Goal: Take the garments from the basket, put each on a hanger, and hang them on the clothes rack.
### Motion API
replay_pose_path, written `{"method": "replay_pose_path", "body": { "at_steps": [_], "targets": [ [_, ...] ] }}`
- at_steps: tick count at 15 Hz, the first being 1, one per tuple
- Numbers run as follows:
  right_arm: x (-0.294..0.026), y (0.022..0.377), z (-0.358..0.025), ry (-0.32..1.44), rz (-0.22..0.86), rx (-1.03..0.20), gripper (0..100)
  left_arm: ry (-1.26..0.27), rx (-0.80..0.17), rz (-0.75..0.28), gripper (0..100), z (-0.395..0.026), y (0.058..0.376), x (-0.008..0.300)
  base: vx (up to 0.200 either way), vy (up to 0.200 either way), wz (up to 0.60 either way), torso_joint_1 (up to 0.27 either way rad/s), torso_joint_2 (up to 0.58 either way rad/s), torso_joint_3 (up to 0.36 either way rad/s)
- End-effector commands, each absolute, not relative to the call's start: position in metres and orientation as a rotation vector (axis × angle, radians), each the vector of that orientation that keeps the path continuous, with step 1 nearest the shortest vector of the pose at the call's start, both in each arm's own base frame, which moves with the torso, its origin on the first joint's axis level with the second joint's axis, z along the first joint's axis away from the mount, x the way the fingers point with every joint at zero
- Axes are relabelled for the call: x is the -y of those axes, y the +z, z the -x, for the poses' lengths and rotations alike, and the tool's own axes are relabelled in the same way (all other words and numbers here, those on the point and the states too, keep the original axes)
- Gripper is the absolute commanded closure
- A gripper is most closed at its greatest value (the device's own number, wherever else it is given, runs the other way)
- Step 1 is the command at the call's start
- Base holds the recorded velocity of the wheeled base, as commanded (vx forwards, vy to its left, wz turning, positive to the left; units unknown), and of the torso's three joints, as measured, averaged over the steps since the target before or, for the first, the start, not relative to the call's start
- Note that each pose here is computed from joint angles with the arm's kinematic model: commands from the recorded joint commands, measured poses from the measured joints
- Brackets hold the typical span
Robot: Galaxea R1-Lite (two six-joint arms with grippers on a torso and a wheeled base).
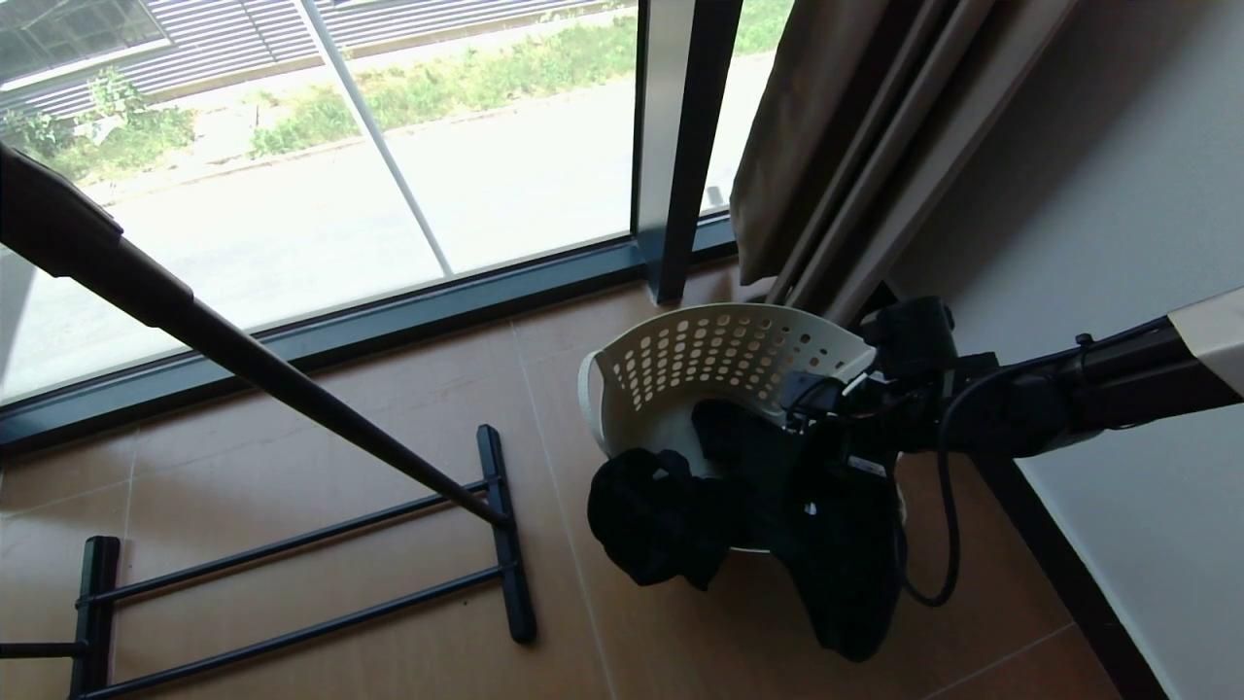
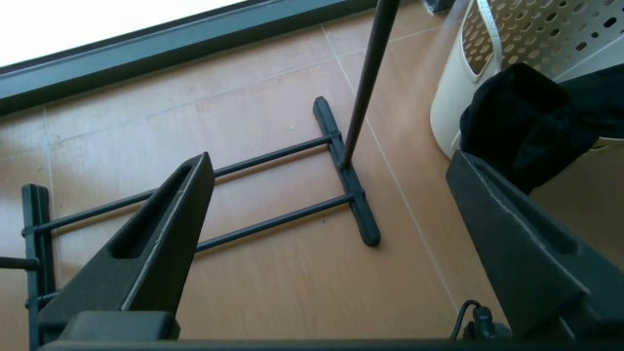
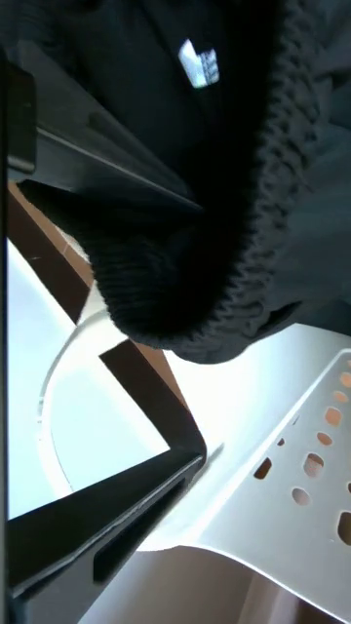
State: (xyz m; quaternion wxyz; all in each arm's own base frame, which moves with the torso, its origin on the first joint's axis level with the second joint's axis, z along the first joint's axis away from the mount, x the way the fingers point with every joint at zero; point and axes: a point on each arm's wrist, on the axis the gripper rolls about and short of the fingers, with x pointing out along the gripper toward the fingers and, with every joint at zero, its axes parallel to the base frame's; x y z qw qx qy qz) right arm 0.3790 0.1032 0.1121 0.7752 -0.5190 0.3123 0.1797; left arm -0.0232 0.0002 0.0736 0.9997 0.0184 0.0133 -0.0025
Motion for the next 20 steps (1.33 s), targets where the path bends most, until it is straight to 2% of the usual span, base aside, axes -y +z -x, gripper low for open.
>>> {"method": "replay_pose_path", "body": {
  "at_steps": [1, 4, 5, 9, 12, 14, 15, 16, 18, 20],
  "targets": [
    [-0.104, 0.103, -0.389, 0.386, 1.124, -0.686, 0, -0.005, -0.026, -0.037, 0, 0.023, 0.074, 0.000, 0.000, 0.000, 0.00, 0.000, 0.00, 0.000],
    [-0.105, 0.103, -0.392, 0.387, 1.116, -0.682, 0, -0.005, -0.026, -0.037, 0, 0.023, 0.074, 0.000, 0.000, 0.000, 0.00, 0.000, 0.00, 0.000],
    [-0.104, 0.104, -0.391, 0.388, 1.113, -0.678, 100, -0.005, -0.026, -0.037, 0, 0.023, 0.074, 0.000, 0.000, 0.000, 0.00, 0.000, 0.00, 0.000],
    [-0.100, 0.126, -0.370, 0.375, 1.102, -0.648, 100, -0.005, -0.026, -0.037, 0, 0.023, 0.074, 0.000, 0.000, 0.000, 0.00, 0.000, 0.00, 0.000],
    [-0.098, 0.166, -0.305, 0.382, 1.081, -0.566, 100, -0.005, -0.026, -0.037, 0, 0.023, 0.074, 0.000, 0.000, 0.000, 0.00, 0.000, 0.00, 0.000],
    [-0.105, 0.187, -0.268, 0.380, 0.994, -0.484, 100, -0.005, -0.026, -0.037, 0, 0.023, 0.074, 0.000, 0.000, 0.000, 0.00, 0.000, 0.00, 0.000],
    [-0.111, 0.208, -0.227, 0.395, 0.879, -0.398, 100, -0.005, -0.026, -0.037, 0, 0.023, 0.074, 0.000, 0.000, 0.000, 0.00, 0.000, 0.00, 0.000],
    [-0.112, 0.216, -0.211, 0.413, 0.853, -0.360, 100, -0.005, -0.026, -0.037, 0, 0.023, 0.074, 0.000, 0.000, 0.000, 0.00, 0.000, 0.00, 0.000],
    [-0.098, 0.243, -0.155, 0.441, 0.784, -0.194, 100, -0.005, -0.026, -0.038, 0, 0.023, 0.074, 0.000, 0.000, 0.000, 0.00, 0.000, 0.00, 0.000],
    [-0.081, 0.247, -0.129, 0.430, 0.753, -0.134, 100, -0.005, -0.024, -0.038, 0, 0.023, 0.074, 0.000, 0.000, 0.000, 0.00, 0.000, 0.00, 0.000]
  ]
}}
